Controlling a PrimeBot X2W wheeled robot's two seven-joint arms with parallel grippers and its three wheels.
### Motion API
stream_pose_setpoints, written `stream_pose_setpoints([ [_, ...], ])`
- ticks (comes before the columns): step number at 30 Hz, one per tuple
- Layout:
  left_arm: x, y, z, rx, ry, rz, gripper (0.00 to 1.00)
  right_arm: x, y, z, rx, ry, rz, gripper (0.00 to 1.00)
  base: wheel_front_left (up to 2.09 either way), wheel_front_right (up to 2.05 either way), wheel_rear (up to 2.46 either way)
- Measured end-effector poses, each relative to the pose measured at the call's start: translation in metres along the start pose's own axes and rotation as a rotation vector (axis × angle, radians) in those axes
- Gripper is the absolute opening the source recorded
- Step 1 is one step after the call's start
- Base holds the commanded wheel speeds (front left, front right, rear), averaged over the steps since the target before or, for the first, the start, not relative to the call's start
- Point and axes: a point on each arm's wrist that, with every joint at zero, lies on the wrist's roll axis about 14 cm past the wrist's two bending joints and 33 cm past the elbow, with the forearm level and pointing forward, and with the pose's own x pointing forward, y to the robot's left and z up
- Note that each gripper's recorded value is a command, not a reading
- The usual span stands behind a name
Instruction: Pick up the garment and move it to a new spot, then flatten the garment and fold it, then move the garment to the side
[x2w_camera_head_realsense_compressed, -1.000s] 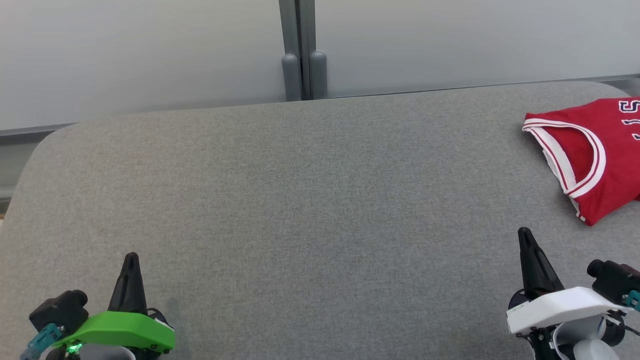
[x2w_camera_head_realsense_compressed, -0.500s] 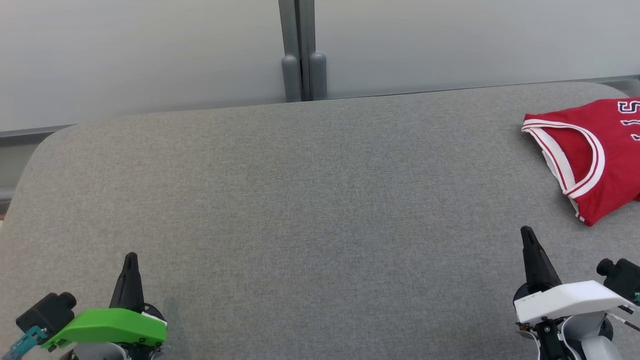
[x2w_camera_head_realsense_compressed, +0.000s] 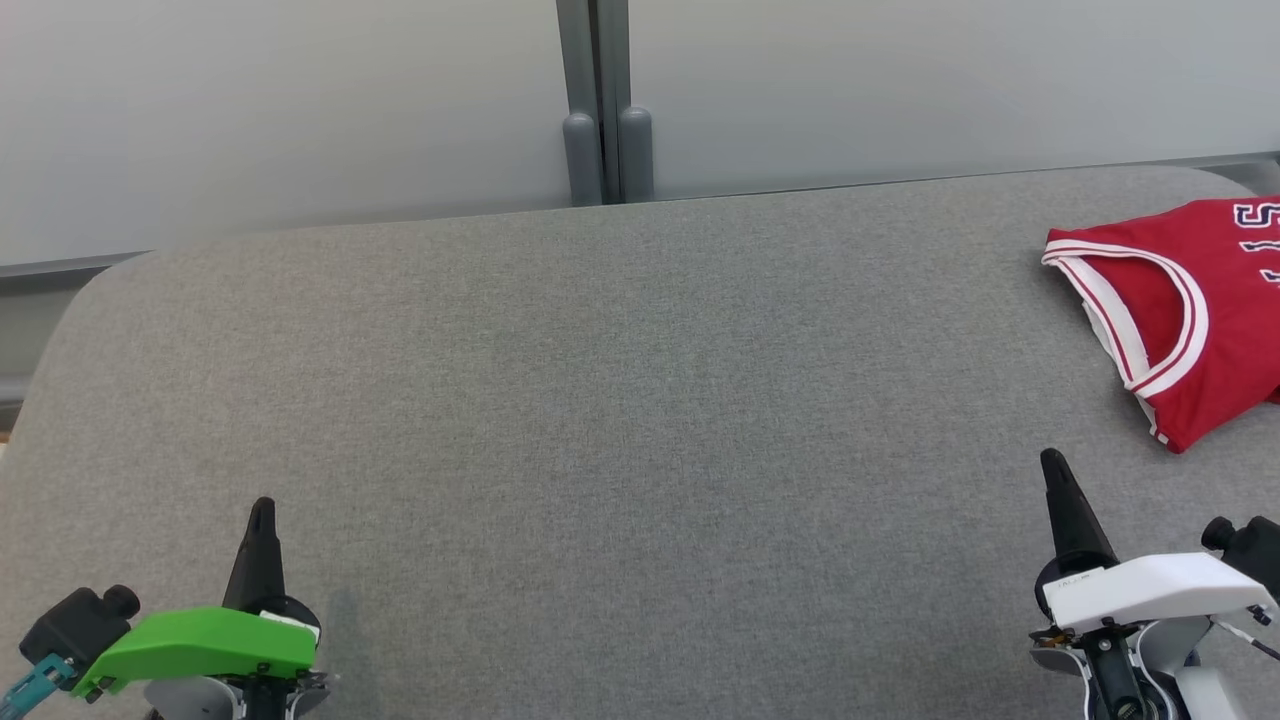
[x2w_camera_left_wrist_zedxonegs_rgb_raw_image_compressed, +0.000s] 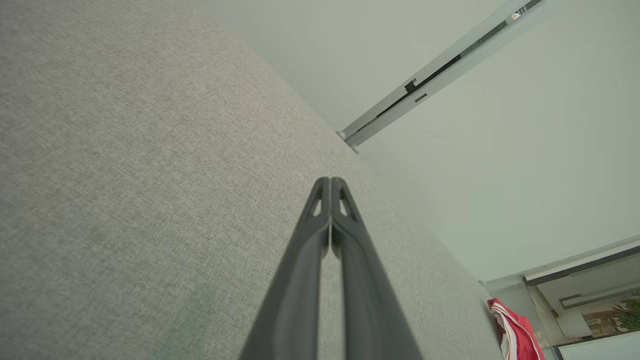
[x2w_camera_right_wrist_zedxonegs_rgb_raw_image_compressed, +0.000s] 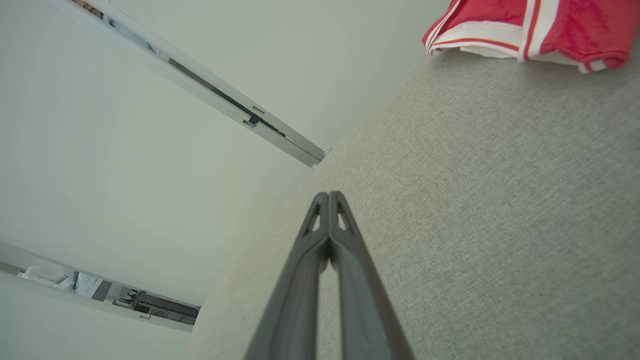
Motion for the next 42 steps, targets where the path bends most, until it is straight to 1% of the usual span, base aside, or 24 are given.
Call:
stream_pose_setpoints([
  [16, 0.002, -0.005, 0.001, -0.188, 0.005, -0.017, 0.0, 0.003, 0.0, 0.002, 0.18, 0.004, -0.005, 0.0, 0.0, 0.0, 0.0],
  [42, 0.005, -0.015, 0.005, -0.426, 0.008, -0.064, 0.0, 0.007, 0.003, 0.004, 0.423, 0.01, 0.005, 0.0, 0.0, 0.0, 0.0],
])
